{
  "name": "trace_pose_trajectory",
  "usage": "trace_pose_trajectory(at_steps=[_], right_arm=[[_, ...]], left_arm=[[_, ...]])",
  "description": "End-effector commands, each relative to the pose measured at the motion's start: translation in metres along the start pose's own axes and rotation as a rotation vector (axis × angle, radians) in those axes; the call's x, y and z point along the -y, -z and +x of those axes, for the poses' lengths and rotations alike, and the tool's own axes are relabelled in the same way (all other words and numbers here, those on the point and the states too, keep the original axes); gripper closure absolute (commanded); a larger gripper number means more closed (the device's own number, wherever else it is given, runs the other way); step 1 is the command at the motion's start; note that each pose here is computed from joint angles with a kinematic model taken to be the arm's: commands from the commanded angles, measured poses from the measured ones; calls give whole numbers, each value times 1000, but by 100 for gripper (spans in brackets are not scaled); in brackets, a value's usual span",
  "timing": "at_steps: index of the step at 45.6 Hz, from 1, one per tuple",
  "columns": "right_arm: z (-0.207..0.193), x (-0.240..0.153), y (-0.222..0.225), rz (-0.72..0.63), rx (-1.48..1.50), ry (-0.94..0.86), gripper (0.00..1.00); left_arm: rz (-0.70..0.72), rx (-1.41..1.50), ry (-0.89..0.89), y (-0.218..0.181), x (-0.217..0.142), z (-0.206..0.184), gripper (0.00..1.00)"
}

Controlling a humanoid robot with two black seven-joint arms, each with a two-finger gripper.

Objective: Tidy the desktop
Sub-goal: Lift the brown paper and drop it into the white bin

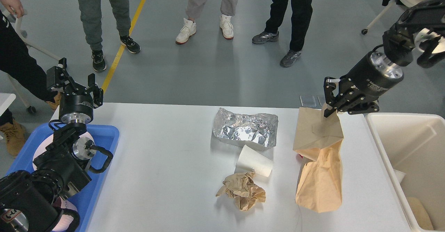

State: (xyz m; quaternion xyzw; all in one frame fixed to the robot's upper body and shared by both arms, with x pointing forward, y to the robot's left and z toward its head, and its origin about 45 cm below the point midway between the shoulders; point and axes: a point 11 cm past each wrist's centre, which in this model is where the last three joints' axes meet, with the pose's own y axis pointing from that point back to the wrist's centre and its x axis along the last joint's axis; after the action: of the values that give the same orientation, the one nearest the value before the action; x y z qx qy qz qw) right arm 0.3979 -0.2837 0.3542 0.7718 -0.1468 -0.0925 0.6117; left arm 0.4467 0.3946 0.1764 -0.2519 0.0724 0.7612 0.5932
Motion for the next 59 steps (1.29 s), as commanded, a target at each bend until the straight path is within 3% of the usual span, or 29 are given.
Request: trace_pose_trajectory(at_steps=[1, 9, 22, 37, 45, 59], right_arm=[[11, -36, 13, 31, -28, -86, 100], [23, -66, 23, 63, -47, -176, 100], [45, -76, 2, 49, -17, -268, 100], [89, -29, -157, -117, 266, -552, 100], [82, 2, -246, -232, 402, -706, 100], [52, 60, -339, -360, 517, -817, 100]], left_arm=[[0, 0, 0, 0, 0, 0, 4], [0, 0, 0, 0, 0, 0, 4], [0, 0, 0, 0, 0, 0, 4], [0, 0, 0, 0, 0, 0, 4], [-1, 0, 0, 0, 0, 0, 4], [0, 0, 0, 0, 0, 0, 4]])
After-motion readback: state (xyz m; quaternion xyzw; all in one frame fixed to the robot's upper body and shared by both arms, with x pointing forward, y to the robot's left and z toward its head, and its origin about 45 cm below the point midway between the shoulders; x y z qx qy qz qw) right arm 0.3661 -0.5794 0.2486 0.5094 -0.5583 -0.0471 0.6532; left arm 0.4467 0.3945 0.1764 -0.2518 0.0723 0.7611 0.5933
